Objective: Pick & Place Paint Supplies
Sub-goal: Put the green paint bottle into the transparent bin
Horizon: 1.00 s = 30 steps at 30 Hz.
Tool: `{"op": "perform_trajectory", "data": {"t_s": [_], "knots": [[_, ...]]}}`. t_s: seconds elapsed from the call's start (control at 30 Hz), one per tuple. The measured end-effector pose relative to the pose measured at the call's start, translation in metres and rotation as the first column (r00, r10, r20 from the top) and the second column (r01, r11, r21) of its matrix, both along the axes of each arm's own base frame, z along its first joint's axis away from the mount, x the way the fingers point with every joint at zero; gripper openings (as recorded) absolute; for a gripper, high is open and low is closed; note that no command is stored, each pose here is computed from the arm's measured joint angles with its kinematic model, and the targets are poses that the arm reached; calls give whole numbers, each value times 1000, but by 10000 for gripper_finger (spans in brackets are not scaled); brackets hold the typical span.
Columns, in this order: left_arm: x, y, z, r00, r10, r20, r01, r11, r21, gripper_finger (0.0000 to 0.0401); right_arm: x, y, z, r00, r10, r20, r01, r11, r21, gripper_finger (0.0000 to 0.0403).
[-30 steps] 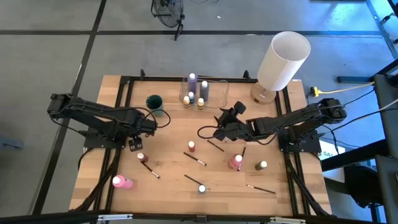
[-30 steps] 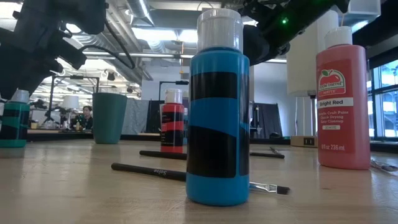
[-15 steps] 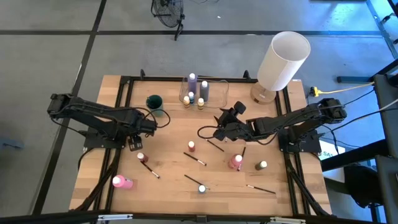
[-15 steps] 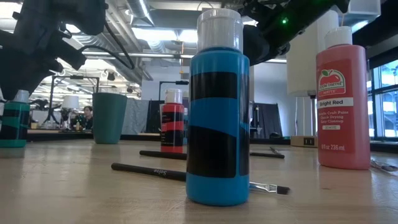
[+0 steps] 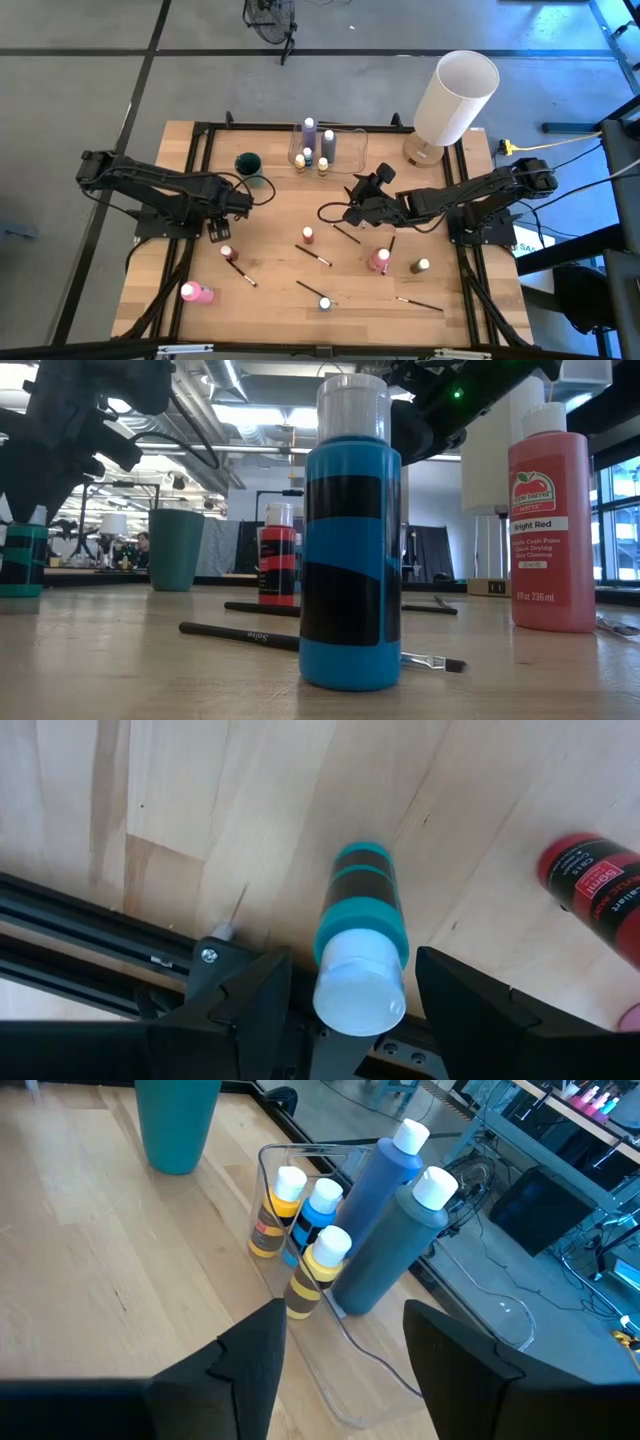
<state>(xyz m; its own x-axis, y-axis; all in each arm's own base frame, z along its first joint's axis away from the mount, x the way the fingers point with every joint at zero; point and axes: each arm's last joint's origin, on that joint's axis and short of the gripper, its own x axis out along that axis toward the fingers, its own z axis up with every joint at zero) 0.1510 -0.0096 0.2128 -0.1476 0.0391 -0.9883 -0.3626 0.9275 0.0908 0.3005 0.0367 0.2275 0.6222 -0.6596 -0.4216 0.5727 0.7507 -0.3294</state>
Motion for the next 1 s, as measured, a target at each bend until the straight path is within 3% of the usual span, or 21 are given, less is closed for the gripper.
{"op": "perform_trajectory", "data": {"t_s": [1.0], "knots": [[1,0,-4,1000,-11,12,10,1000,4,211,0,0,-1,1000,22,-17,-22,1000,7,206]]}}
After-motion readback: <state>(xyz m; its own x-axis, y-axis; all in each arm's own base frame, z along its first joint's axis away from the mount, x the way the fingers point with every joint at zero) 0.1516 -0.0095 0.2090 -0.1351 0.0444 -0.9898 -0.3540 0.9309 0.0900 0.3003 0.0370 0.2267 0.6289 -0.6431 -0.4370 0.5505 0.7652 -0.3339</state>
